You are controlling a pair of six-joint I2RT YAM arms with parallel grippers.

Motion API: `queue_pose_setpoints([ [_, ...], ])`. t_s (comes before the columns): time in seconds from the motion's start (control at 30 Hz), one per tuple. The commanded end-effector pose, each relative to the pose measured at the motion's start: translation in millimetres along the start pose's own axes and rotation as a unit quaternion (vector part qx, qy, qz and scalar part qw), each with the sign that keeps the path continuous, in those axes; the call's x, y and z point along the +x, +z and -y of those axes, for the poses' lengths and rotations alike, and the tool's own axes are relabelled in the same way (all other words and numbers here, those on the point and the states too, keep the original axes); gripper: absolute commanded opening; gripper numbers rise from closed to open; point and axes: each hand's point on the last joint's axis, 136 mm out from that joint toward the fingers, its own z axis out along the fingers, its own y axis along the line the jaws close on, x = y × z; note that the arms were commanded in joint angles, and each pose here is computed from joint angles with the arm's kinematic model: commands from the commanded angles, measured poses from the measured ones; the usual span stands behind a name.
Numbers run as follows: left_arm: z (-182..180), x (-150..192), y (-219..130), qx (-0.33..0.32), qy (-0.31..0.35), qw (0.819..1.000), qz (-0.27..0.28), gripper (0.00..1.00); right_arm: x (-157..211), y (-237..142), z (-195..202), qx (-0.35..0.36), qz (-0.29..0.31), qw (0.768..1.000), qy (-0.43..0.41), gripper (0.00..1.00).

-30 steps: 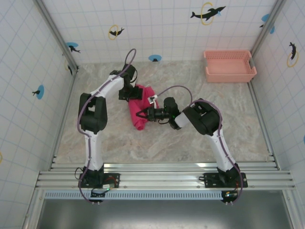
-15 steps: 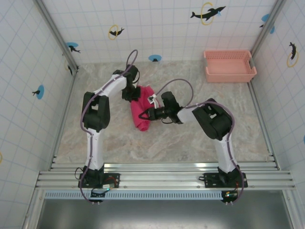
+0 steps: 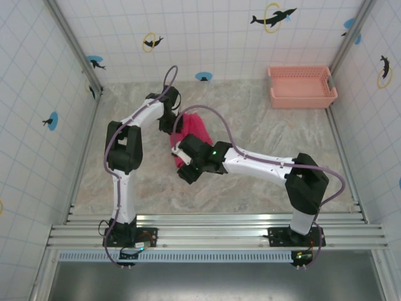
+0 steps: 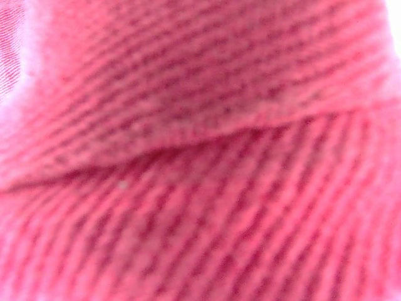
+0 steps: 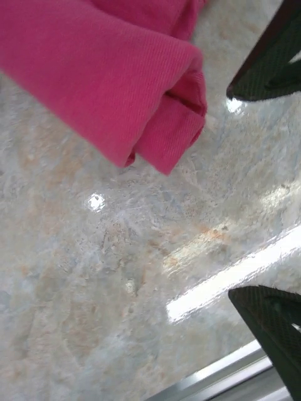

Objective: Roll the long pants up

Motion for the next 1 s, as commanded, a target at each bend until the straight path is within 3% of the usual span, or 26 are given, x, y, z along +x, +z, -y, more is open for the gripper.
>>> queue_pose_setpoints([
  [0.0,-23.7,28.9,27.2,-0.031,-0.019,0.998,-0.057,0.0,5.4,7.6,23.8,0.111,-0.049,0.992,-0.048,0.81],
  [0.27,-21.0,32.1,29.4,-0.02,-0.021,0.998,-0.059,0.0,-28.0,43.7,15.4,0.189,-0.048,0.977,-0.088,0.81],
  [0.67,-19.4,36.8,31.1,-0.013,-0.015,0.998,-0.066,0.0,-33.7,99.2,60.8,0.306,-0.084,0.943,-0.1,0.79],
  [0.73,-19.1,36.7,29.9,-0.012,-0.013,0.998,-0.066,0.0,-28.9,106.8,67.6,0.293,-0.094,0.947,-0.095,0.71],
  [0.87,-19.5,39.0,28.2,-0.012,-0.008,0.997,-0.07,0.0,-17.0,112.5,89.8,0.259,-0.101,0.959,-0.048,0.47],
  [0.97,-20.0,39.7,26.1,-0.013,-0.005,0.998,-0.069,0.0,-11.4,116.0,91.6,0.201,-0.086,0.975,-0.022,0.32],
])
